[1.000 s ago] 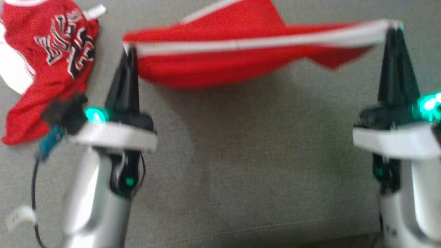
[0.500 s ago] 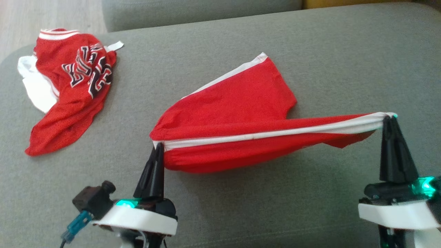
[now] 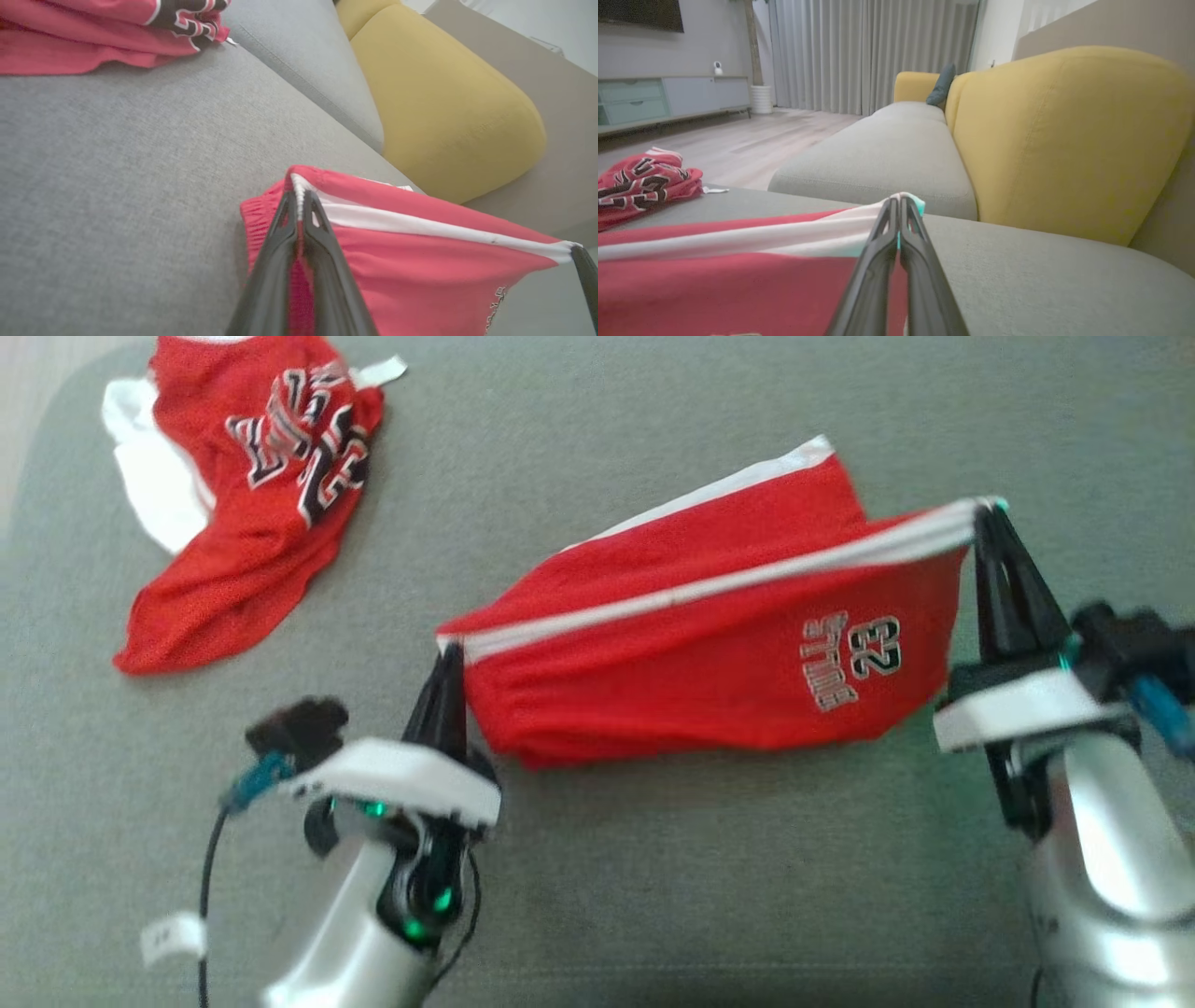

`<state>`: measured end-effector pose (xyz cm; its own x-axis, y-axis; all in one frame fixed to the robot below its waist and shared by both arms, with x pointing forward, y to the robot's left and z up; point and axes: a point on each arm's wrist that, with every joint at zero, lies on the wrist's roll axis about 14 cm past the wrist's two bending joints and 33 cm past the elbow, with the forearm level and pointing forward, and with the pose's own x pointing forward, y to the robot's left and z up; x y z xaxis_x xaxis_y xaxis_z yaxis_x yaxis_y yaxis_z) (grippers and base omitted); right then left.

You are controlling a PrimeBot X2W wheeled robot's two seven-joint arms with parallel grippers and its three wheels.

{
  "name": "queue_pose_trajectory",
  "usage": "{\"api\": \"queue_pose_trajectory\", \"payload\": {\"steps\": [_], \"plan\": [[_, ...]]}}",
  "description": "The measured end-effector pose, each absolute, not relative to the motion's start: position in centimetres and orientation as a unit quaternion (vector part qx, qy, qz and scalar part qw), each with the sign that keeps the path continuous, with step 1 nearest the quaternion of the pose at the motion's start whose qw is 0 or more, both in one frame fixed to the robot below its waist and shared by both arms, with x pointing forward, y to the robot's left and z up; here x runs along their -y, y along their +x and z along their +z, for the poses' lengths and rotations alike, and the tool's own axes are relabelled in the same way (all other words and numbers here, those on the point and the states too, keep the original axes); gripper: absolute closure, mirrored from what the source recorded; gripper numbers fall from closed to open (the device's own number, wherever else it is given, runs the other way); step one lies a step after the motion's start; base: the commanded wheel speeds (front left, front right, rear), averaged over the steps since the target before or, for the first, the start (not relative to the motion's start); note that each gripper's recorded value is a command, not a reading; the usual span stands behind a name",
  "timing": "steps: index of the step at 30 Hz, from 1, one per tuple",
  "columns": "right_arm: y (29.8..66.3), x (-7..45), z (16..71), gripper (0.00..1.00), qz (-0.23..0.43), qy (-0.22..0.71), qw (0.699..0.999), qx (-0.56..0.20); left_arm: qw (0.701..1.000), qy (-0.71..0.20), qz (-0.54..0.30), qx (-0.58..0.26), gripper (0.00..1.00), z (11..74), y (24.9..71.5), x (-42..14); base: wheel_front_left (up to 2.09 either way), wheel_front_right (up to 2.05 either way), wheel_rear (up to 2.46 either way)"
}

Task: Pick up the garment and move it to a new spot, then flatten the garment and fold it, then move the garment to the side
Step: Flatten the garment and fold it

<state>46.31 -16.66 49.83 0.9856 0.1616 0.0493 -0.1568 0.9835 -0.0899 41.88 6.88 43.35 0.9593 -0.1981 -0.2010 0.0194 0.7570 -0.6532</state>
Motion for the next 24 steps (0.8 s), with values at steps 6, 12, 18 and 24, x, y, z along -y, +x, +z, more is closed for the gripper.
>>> {"api": "queue_pose_trajectory", "payload": {"steps": [6, 12, 18, 24], "plan": [[50.9, 14.1, 46.6, 1.00, 0.126, -0.067, 0.989, -0.029, 0.932, -0.322, -0.032, -0.162, 1.00, 41.3, 44.3, -7.9, 0.00, 0.00, 0.00], [54.1, 12.4, 43.7, 1.00, 0.153, -0.082, 0.982, -0.078, 0.934, -0.311, -0.019, -0.176, 1.00, 40.3, 46.0, -8.5, 0.00, 0.00, 0.00], [56.1, 12.0, 41.8, 1.00, 0.159, -0.091, 0.976, -0.114, 0.935, -0.308, -0.010, -0.174, 1.00, 40.2, 46.8, -9.2, 0.00, 0.00, 0.00], [57.0, 11.6, 40.7, 1.00, 0.169, -0.111, 0.969, -0.139, 0.936, -0.306, -0.016, -0.175, 0.60, 40.2, 46.7, -8.7, 0.00, 0.00, 0.00]]}}
